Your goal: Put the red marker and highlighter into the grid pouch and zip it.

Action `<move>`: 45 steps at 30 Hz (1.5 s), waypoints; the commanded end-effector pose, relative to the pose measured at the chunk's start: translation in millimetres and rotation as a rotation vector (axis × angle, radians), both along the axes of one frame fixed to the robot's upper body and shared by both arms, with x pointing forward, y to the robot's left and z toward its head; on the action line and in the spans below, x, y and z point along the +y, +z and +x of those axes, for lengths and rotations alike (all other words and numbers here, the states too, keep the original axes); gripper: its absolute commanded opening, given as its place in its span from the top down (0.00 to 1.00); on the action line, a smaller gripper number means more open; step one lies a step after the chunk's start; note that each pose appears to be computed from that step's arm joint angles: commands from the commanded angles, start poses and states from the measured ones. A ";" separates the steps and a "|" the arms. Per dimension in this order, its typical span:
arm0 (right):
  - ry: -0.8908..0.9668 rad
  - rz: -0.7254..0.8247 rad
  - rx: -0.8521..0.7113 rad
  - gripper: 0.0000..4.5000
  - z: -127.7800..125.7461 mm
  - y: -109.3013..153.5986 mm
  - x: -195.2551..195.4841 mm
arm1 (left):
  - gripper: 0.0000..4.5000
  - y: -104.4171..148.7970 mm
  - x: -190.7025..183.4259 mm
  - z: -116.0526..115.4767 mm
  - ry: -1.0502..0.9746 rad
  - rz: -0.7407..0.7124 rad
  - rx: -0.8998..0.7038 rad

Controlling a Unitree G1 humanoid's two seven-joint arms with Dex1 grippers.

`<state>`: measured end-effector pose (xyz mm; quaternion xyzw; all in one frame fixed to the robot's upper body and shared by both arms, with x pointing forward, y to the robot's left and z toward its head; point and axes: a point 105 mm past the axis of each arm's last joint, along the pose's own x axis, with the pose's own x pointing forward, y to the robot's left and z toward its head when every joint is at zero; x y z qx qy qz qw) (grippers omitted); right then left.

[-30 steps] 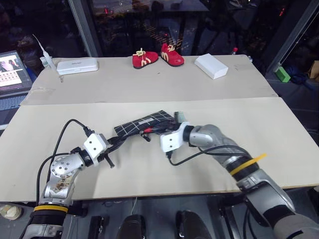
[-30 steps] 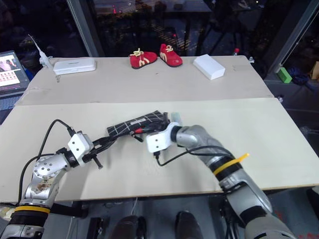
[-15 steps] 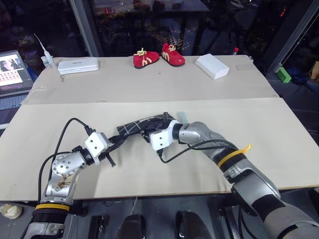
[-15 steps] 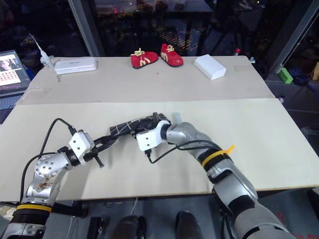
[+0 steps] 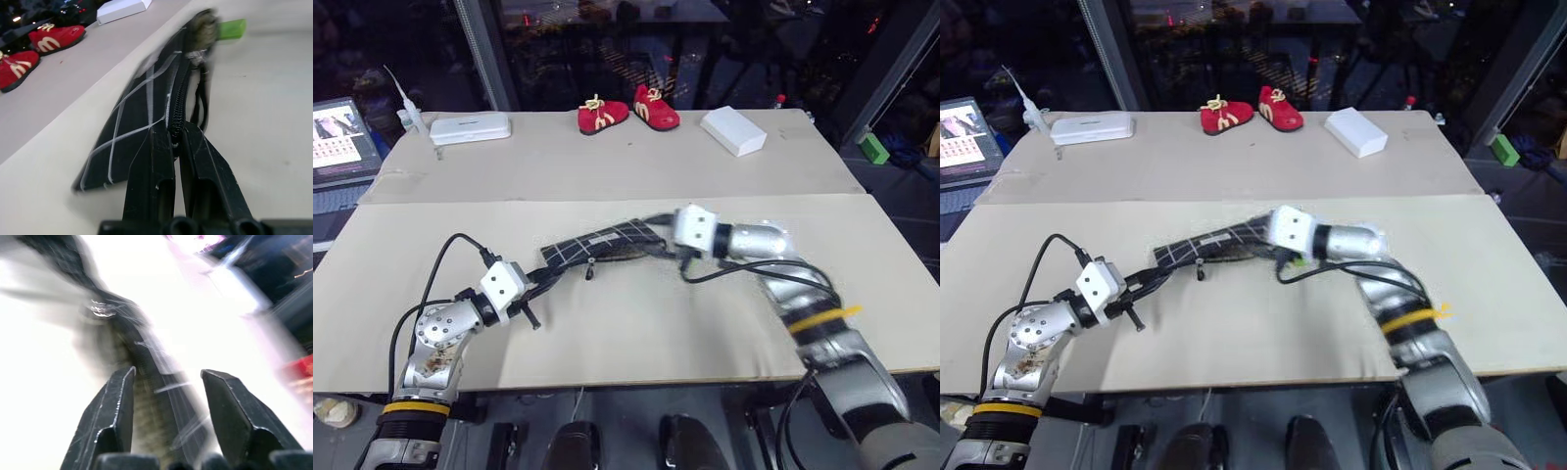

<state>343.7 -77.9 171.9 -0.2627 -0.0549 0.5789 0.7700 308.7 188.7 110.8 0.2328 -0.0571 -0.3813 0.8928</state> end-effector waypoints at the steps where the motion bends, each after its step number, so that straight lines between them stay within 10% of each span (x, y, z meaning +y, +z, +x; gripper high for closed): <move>1: -0.104 0.120 0.047 0.46 8.3 27.8 -16.4 | 1.00 11.9 -0.7 -0.6 -0.001 -0.013 -0.049; 12: -0.843 0.198 0.216 0.46 90.7 -11.7 -70.7 | 1.00 11.4 2.6 -2.7 0.018 -0.015 -0.051; 45: -0.831 -0.019 0.311 0.46 62.7 -70.4 -13.1 | 1.00 9.9 8.6 -7.5 0.074 -0.029 -0.060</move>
